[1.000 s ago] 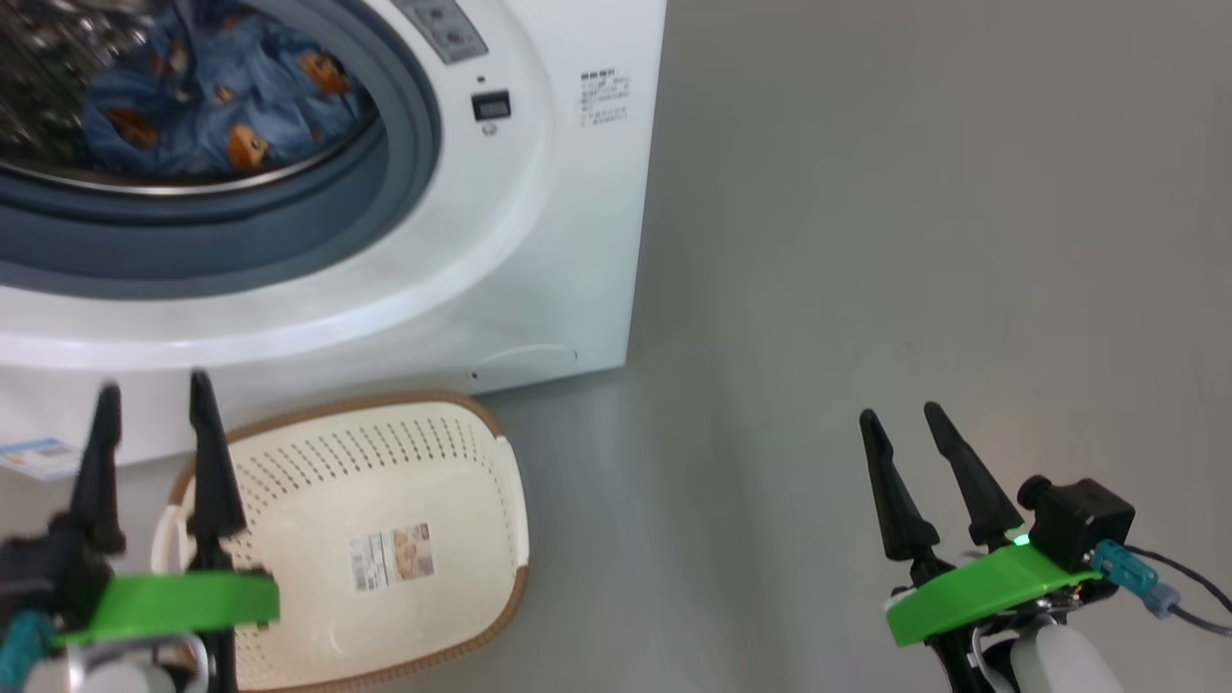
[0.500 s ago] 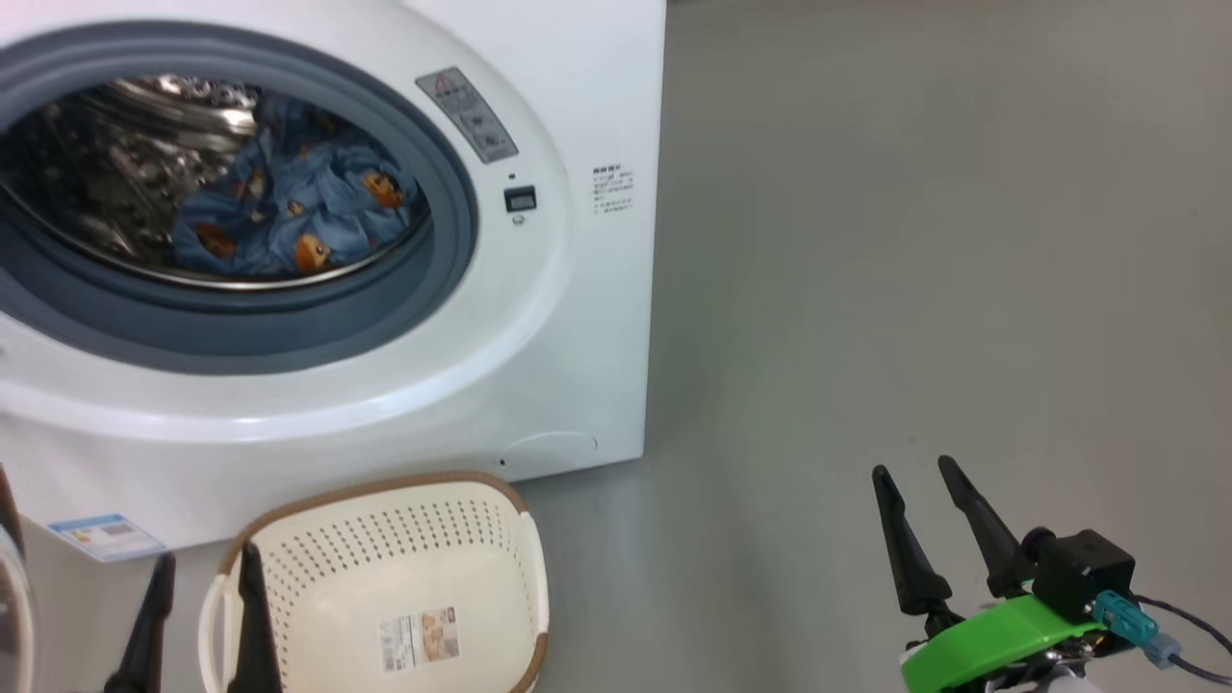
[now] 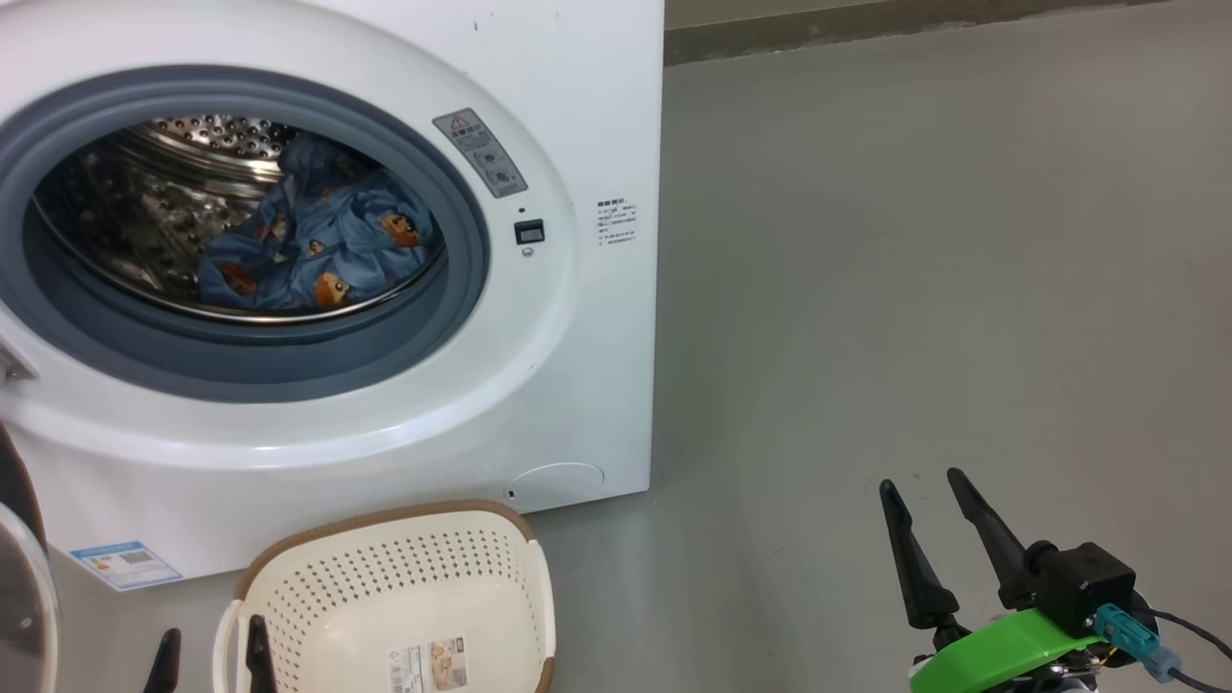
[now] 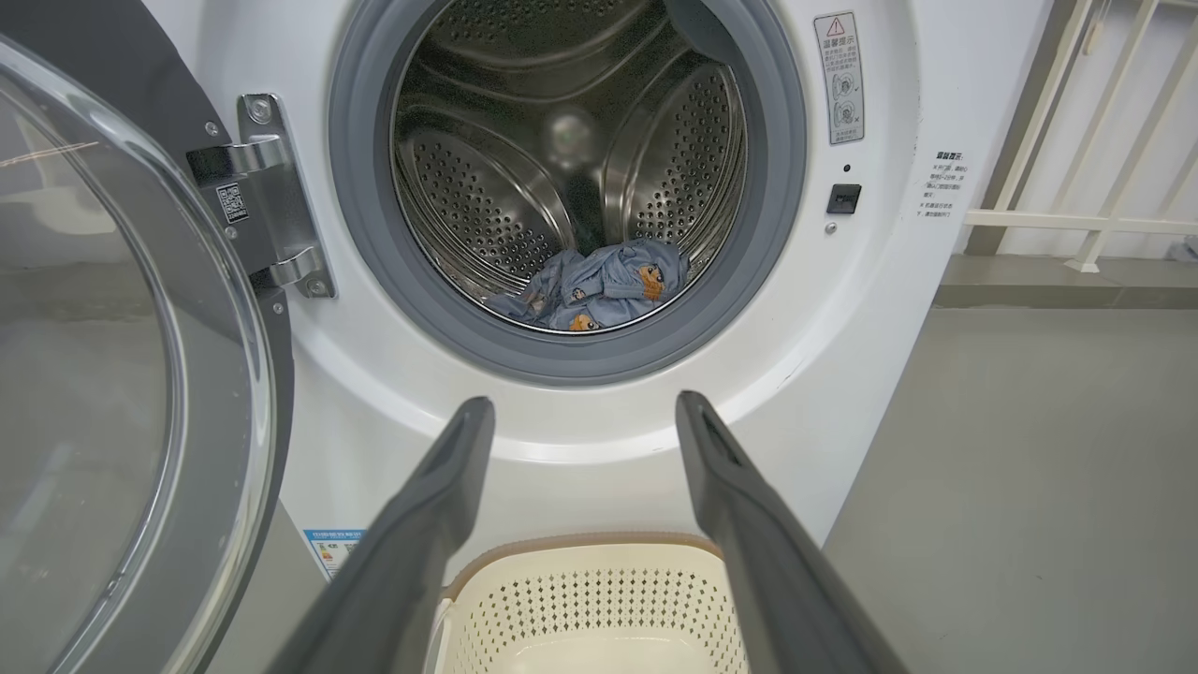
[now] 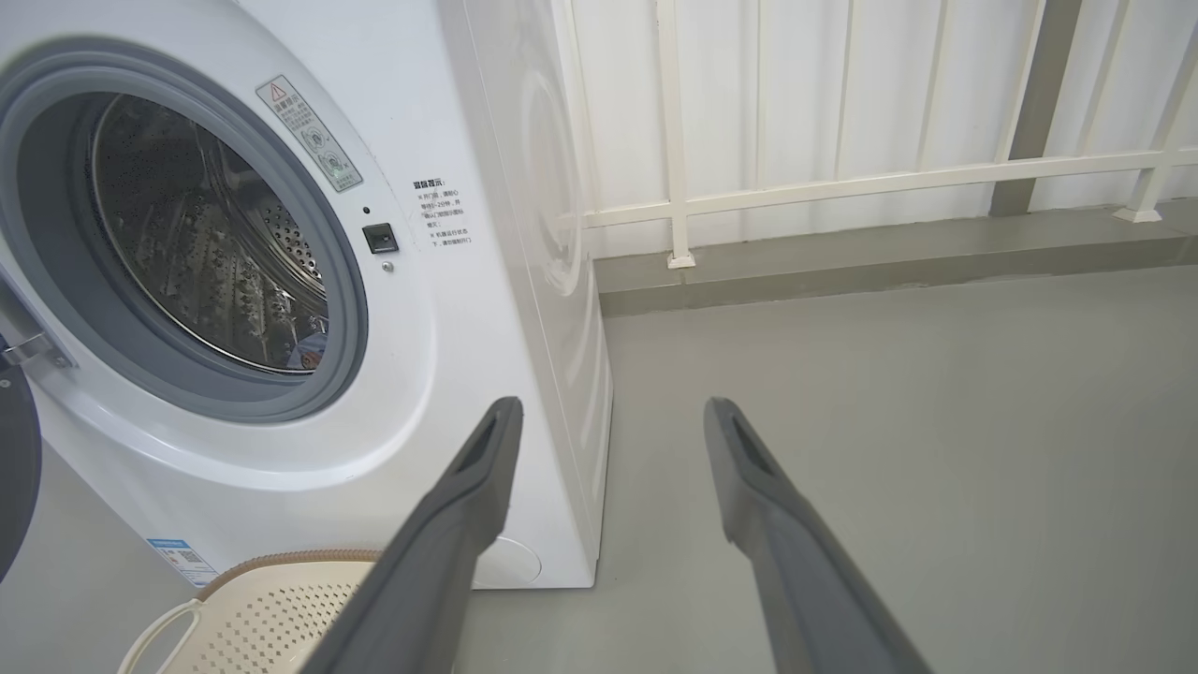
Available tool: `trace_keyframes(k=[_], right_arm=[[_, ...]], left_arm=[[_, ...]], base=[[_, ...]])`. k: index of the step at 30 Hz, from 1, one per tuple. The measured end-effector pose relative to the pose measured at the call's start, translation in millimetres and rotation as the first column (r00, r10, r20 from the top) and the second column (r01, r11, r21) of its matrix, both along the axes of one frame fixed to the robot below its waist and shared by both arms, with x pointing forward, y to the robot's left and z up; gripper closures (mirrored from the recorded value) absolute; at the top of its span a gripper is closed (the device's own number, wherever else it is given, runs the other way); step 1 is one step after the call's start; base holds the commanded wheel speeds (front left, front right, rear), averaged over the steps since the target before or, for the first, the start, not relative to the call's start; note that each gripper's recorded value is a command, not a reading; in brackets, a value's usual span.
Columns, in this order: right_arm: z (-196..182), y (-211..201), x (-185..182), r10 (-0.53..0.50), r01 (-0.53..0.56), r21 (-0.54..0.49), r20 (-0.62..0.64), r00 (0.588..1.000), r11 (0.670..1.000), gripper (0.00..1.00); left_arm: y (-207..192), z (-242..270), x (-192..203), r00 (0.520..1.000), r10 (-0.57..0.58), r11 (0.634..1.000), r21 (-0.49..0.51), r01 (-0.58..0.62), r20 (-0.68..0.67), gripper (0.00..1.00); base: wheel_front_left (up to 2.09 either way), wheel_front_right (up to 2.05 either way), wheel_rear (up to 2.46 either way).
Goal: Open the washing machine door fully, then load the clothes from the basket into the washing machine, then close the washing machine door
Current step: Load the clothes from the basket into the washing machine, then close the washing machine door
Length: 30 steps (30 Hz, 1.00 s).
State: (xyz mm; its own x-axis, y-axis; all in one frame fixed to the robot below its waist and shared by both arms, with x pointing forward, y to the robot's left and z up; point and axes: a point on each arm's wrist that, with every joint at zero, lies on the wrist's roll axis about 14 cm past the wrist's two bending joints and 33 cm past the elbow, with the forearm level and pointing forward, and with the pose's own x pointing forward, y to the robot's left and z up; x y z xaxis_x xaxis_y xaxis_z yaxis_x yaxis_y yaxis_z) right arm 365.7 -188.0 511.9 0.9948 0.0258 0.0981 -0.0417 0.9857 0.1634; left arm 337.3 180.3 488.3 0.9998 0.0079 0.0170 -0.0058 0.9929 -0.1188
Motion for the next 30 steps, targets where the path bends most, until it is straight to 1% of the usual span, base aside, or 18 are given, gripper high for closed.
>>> trace_keyframes(k=[5, 19, 25, 30], right_arm=[[1.6, 2.6, 2.1, 0.009, -0.009, -0.021, 0.005, 1.000, 1.000, 0.00], [-2.1, 5.7, 6.0, 0.018, -0.018, -0.025, -0.006, 1.000, 1.000, 0.00], [-3.5, 5.6, 6.5, 0.017, -0.017, -0.022, -0.010, 1.000, 1.000, 0.00], [-4.4, 4.8, 6.6, 0.014, -0.014, -0.016, -0.013, 1.000, 1.000, 0.00]], left_arm=[[-1.0, 3.0, -0.7, 1.000, 0.011, 1.000, -0.001, -0.011, 0.008, 0.00], [5.2, 3.7, -0.4, 0.999, 0.038, 0.999, -0.005, -0.038, 0.008, 0.00], [4.7, 5.6, 0.8, 0.999, 0.034, 0.999, -0.006, -0.034, 0.014, 0.00], [4.3, 4.8, 1.6, 0.999, 0.032, 0.999, -0.008, -0.032, 0.012, 0.00]], base=[[0.00, 0.00, 0.00], [-0.03, 0.03, 0.00], [-0.77, 0.77, 0.00], [-1.51, 1.51, 0.00]])
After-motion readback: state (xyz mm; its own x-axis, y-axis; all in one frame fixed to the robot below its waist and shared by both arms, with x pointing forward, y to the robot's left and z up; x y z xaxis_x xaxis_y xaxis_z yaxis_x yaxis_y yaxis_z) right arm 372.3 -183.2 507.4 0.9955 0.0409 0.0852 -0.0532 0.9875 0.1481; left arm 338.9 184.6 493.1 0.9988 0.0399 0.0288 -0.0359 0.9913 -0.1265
